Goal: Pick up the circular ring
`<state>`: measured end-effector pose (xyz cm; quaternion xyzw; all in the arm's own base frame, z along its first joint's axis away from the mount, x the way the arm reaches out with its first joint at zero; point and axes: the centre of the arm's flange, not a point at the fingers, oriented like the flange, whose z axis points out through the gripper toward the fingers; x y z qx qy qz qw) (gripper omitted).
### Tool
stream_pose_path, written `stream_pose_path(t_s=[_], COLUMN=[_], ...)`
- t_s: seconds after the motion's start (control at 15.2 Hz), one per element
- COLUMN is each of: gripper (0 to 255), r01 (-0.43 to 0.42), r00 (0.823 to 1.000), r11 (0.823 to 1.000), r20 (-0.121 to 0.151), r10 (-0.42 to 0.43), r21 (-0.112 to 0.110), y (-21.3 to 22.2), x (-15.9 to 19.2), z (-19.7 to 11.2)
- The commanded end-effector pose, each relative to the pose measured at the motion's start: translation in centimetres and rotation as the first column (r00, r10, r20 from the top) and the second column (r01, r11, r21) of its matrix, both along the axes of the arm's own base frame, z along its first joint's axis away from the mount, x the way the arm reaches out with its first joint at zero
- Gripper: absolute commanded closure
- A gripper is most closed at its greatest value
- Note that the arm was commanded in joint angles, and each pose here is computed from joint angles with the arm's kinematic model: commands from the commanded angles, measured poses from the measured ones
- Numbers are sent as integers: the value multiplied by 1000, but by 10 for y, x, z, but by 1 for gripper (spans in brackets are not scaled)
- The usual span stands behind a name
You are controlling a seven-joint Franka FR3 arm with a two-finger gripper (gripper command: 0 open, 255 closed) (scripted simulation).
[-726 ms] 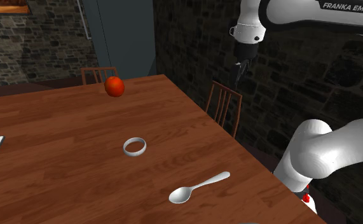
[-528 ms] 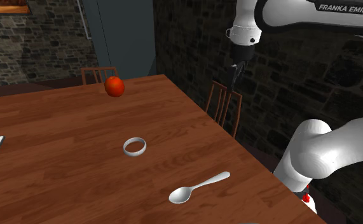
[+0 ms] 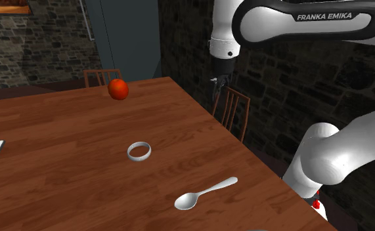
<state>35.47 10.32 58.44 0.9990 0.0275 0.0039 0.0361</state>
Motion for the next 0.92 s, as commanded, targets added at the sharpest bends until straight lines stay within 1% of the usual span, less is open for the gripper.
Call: stream_pose_path(t_s=[0.0,0.86], gripper=[0,0], r01=[0,-9], r00=[1000,1000], r11=[1000,1000], r20=[-1,-8], r10=[0,9], r21=[4,21], y=[22,163], x=[11,90], z=[-11,-65])
